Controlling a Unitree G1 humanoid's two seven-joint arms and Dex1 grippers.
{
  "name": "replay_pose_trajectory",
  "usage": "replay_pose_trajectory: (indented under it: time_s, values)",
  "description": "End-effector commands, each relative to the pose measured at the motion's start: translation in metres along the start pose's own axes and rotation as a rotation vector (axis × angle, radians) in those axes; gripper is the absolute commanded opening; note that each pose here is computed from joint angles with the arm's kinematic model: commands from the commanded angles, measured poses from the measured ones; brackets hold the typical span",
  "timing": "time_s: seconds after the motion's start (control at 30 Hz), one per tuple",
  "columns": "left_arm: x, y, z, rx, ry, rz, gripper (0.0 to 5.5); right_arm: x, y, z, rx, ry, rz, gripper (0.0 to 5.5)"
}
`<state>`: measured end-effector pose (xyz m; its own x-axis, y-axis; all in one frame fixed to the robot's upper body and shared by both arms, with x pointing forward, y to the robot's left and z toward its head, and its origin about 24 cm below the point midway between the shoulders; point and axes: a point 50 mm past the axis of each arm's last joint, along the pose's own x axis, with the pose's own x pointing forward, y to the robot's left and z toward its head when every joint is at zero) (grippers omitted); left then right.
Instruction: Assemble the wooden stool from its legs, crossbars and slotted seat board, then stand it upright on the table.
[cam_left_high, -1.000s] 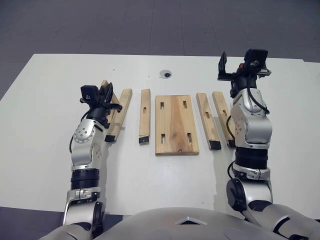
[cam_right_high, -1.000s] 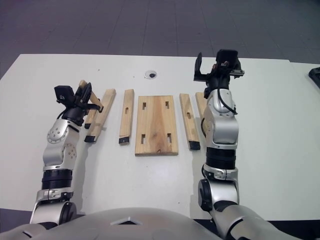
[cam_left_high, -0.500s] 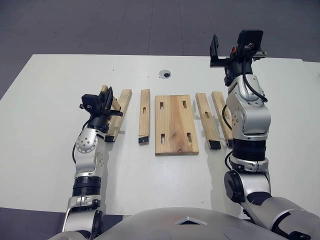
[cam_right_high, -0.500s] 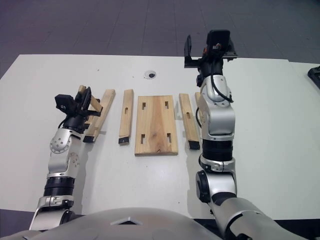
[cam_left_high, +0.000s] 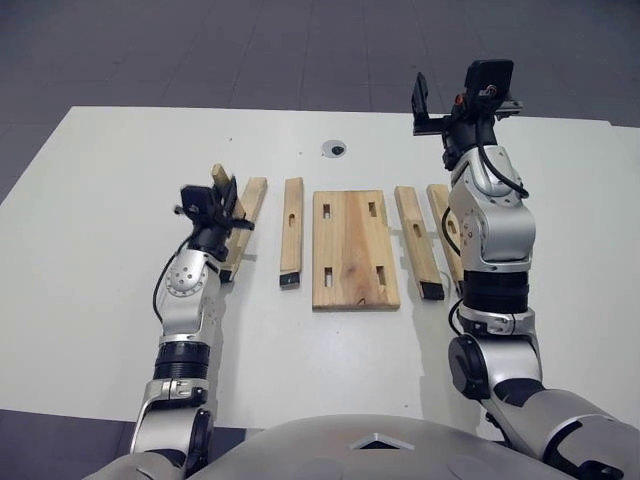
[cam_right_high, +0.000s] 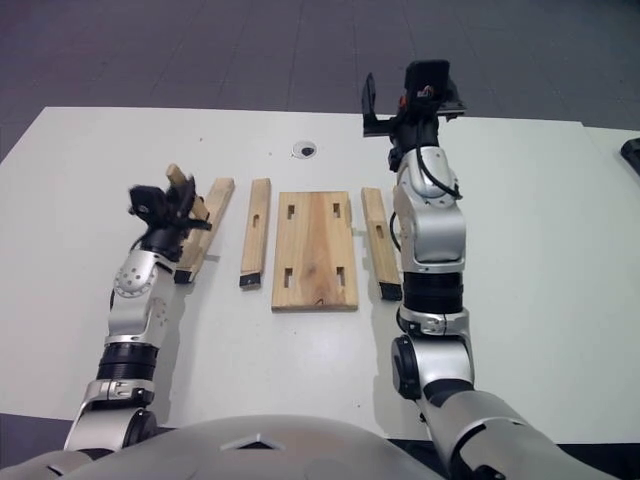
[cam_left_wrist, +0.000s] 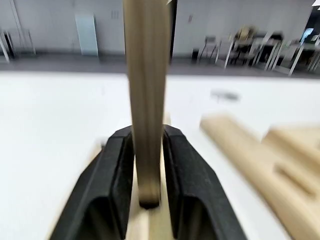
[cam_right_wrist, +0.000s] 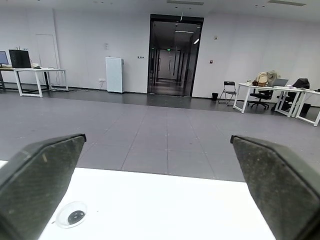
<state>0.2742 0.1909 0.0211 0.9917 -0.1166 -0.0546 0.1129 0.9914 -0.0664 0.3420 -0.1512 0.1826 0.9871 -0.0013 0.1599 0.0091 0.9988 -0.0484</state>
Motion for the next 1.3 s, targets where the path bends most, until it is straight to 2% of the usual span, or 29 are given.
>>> replay_pose_trajectory:
  time_s: [0.03,0.33,0.83,0.97,1.1,1.3]
  values:
    - [-0.003,0.001,-0.014,-0.013,0.087,0.010,1.63,0.003,0.000,0.004,0.002,-0.017,0.004,5.40]
    - [0.004,0.000,0.005,-0.023,0.019,0.000,3.04,0.002,-0.002,0.002,-0.001,-0.016,-0.001,5.40]
    - [0.009,-0.004,0.086,0.034,-0.194,-0.154,5.32,0.001,-0.005,0.001,0.004,-0.023,-0.015,5.40]
    - [0.013,0.002,0.113,-0.002,-0.271,-0.131,5.38,0.001,-0.001,0.001,0.011,-0.027,-0.004,5.40]
    - [0.032,0.006,0.140,-0.099,-0.335,-0.088,5.38,-0.001,0.001,-0.003,0.019,-0.018,-0.001,5.40]
    - [0.055,-0.003,0.144,-0.066,-0.316,-0.076,5.38,-0.005,0.011,-0.013,0.032,0.018,0.030,5.40]
